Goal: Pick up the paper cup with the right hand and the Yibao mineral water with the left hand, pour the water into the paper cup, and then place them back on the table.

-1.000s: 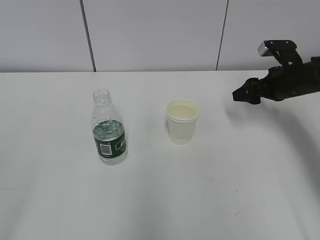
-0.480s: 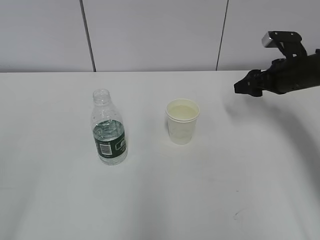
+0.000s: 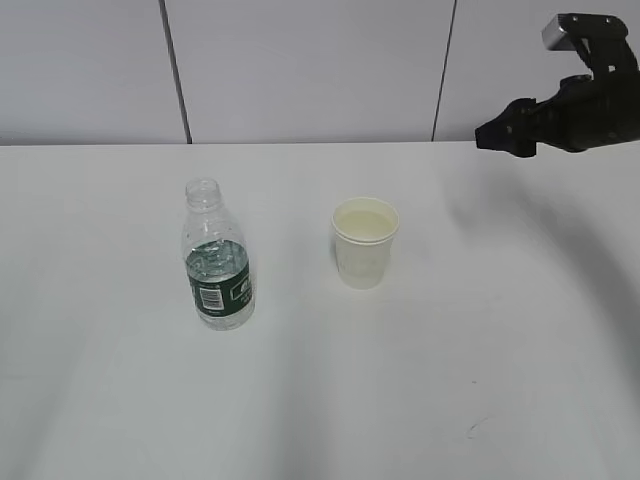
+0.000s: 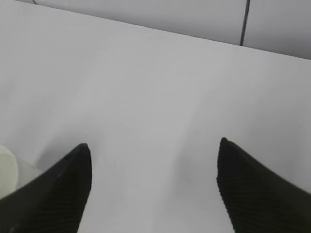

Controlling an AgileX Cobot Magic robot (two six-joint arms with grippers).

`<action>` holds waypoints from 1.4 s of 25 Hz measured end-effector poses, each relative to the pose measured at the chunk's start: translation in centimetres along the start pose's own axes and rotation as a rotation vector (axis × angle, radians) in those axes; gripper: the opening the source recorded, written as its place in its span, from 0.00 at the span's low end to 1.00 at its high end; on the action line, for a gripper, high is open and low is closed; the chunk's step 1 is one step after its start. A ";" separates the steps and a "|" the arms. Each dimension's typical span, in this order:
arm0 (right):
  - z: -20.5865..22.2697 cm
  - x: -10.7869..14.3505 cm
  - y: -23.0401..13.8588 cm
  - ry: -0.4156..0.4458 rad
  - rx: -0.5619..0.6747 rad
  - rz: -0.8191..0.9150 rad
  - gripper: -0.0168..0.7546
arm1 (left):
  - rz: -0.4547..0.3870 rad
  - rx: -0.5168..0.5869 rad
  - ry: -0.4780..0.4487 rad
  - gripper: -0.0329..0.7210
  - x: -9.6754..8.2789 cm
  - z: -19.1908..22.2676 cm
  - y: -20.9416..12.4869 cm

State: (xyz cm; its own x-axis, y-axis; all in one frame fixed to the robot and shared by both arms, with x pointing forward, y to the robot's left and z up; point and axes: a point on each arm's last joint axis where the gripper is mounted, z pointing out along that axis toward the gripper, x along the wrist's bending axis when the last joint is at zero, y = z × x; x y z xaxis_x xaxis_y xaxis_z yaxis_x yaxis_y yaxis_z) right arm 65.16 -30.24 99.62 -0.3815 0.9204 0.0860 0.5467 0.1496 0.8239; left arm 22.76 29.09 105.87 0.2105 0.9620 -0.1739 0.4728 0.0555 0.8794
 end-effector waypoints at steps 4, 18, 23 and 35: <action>-1.0 0.6 0.5 0.052 -0.015 0.007 0.79 | 0.000 0.000 0.000 0.75 0.0 0.0 0.0; -7.6 2.5 -6.2 -0.380 0.035 0.013 0.79 | 0.000 0.000 0.000 0.71 0.0 0.0 0.0; -11.1 4.6 -7.7 -0.418 0.102 0.002 0.79 | 0.000 0.000 0.000 0.71 0.0 0.0 0.0; -21.6 10.1 -9.7 -0.362 0.142 -0.019 0.79 | 0.000 -0.001 0.000 0.68 0.0 0.0 0.0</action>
State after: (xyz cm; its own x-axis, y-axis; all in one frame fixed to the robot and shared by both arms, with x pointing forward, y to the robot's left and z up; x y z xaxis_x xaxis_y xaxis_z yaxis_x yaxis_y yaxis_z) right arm 39.92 -30.19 104.55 -0.1185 0.9812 -0.1523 0.6498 0.1926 0.7353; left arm 22.76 29.08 105.88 0.2107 0.9619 -0.1741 0.4721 0.0559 0.8798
